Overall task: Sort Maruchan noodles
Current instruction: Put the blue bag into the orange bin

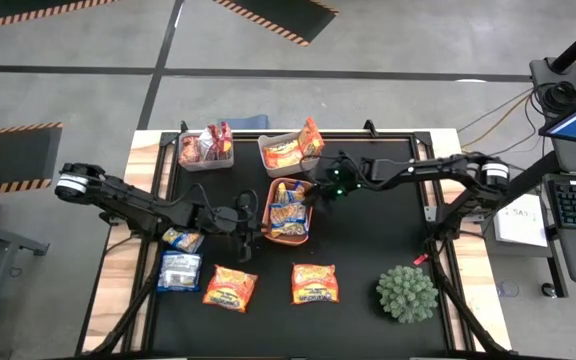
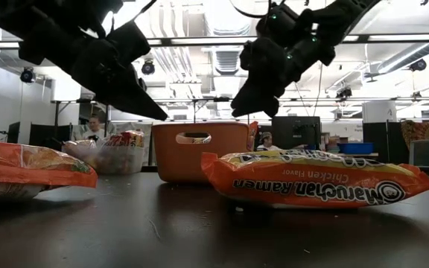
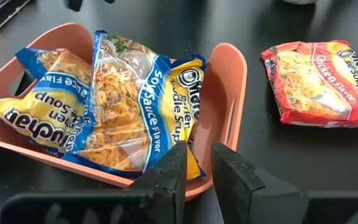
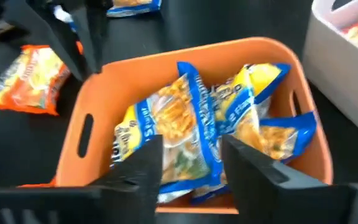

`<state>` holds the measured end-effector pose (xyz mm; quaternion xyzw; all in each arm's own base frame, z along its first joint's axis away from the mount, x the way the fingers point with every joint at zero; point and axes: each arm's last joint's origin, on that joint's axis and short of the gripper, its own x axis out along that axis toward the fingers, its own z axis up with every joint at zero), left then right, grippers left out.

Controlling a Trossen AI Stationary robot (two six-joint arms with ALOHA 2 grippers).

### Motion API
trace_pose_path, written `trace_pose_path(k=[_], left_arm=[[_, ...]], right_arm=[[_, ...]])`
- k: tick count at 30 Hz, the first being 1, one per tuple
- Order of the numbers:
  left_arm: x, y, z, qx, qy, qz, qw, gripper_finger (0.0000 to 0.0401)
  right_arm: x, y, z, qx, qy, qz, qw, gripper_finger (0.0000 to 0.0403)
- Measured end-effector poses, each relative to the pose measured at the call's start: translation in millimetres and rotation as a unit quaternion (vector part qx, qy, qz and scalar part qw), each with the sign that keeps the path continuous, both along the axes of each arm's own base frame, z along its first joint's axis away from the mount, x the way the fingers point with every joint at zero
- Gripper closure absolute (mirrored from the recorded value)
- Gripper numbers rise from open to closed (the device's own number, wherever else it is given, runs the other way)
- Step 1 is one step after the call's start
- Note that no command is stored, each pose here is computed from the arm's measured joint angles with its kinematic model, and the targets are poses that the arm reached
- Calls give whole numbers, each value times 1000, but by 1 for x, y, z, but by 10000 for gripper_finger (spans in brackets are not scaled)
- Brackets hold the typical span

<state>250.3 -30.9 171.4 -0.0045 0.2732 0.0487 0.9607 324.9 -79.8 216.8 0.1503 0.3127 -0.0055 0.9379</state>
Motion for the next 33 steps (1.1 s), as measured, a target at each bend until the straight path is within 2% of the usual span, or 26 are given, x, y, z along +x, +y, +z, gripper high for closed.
trace_pose_path(k=[4,8,17,24,28,33], left_arm=[[-1,0,-1,-9,-5,5,1000,351],[-2,0,-3,-17,-14,9,1000,352],[-5,1,-6,-31,-34,16,999,352],[-5,1,-6,-37,-35,22,998,352],[-5,1,-6,-37,-36,26,998,352],[-5,3,-6,-22,-43,64,997,352]], right_arm=[[3,-1,0,-7,18,3,1000,205],[6,-2,-11,6,38,1,999,176],[23,-2,-42,26,67,10,997,166],[29,-3,-44,29,64,23,997,223],[29,-2,-43,30,63,29,997,280],[30,1,-43,22,61,43,997,364]])
